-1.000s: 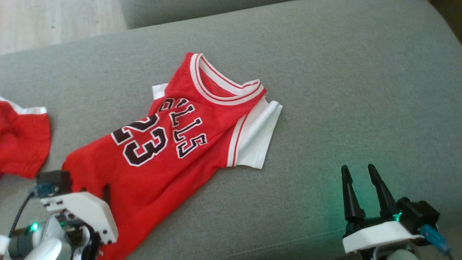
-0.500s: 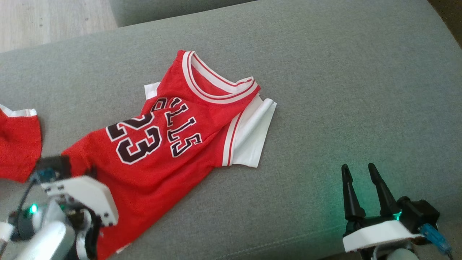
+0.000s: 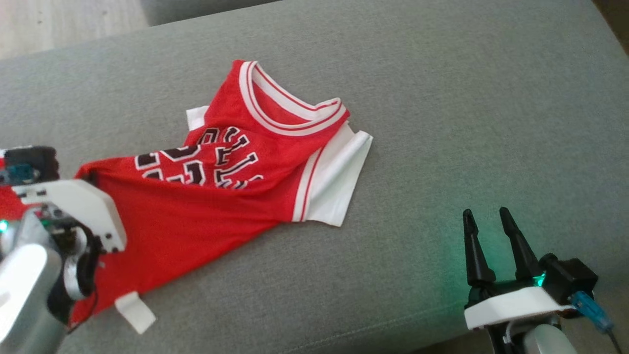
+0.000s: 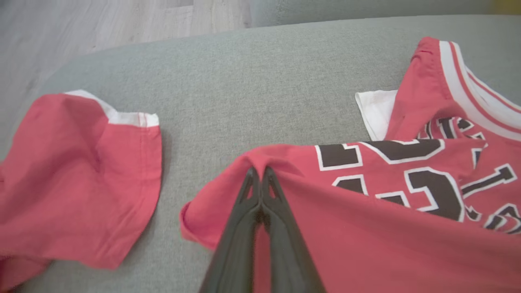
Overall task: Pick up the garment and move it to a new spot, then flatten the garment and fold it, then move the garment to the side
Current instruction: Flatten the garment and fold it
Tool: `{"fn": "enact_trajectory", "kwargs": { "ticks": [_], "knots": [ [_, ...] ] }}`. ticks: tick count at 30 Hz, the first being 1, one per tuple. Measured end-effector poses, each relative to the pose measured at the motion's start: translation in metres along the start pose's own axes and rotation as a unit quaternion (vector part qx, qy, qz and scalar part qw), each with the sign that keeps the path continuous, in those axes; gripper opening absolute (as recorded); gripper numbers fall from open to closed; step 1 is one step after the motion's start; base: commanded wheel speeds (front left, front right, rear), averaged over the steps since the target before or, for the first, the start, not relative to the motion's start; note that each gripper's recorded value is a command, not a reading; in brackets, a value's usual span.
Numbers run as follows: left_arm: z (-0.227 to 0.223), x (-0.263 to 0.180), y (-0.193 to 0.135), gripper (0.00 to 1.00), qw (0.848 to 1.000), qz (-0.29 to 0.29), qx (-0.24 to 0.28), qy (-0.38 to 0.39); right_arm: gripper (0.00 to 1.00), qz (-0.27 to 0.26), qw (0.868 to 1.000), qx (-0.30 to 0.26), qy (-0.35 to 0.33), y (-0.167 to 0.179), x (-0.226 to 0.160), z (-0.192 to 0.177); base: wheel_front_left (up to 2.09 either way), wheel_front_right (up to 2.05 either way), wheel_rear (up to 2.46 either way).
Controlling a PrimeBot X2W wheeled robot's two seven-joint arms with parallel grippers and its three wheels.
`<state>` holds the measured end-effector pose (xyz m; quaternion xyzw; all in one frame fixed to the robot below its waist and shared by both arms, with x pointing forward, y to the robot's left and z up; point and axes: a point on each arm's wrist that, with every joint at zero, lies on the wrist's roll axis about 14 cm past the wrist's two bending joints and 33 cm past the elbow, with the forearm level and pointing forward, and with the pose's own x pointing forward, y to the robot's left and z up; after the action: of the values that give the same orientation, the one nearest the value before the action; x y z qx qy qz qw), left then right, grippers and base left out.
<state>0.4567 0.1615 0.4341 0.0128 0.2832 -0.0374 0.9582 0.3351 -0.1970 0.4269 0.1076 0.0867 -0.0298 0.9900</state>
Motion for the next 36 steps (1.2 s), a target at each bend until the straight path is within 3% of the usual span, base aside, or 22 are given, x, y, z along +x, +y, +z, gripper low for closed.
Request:
{"fn": "enact_trajectory", "kwargs": {
  "ticks": [7,8,9,10,16,22,36],
  "knots": [
    [-0.003,0.015,0.009,0.0,0.999,0.022,0.031,0.005,1.0,-0.012,1.0,0.005,0.001,-0.007,-0.004,-0.001,0.0,0.0,0.0],
    [-0.005,0.015,0.01,0.21,0.999,0.024,0.033,0.006,1.0,-0.012,1.0,0.005,0.001,-0.007,-0.004,-0.001,0.0,0.0,0.0],
    [-0.007,0.015,0.009,0.53,0.999,0.024,0.034,0.007,1.0,-0.012,1.0,0.005,0.001,-0.007,-0.004,-0.001,0.0,0.0,0.0],
    [-0.009,0.014,0.009,1.0,0.999,0.024,0.034,0.009,1.0,-0.012,1.0,0.006,0.001,-0.006,-0.004,-0.001,0.0,0.0,0.0],
    [-0.017,0.001,0.009,1.0,0.999,0.024,0.024,0.001,1.0,-0.006,1.0,0.009,-0.007,-0.003,-0.005,0.003,0.0,0.0,0.0],
    [-0.011,-0.031,0.02,1.0,0.996,0.045,-0.013,-0.069,1.0,0.006,1.0,0.008,-0.02,0.003,-0.002,0.011,0.0,0.0,0.0],
    [-0.037,-0.121,0.009,1.0,0.973,0.065,-0.104,-0.194,1.0,0.032,0.997,-0.031,-0.058,0.014,-0.012,0.033,0.0,0.0,0.0]
  ]
}}
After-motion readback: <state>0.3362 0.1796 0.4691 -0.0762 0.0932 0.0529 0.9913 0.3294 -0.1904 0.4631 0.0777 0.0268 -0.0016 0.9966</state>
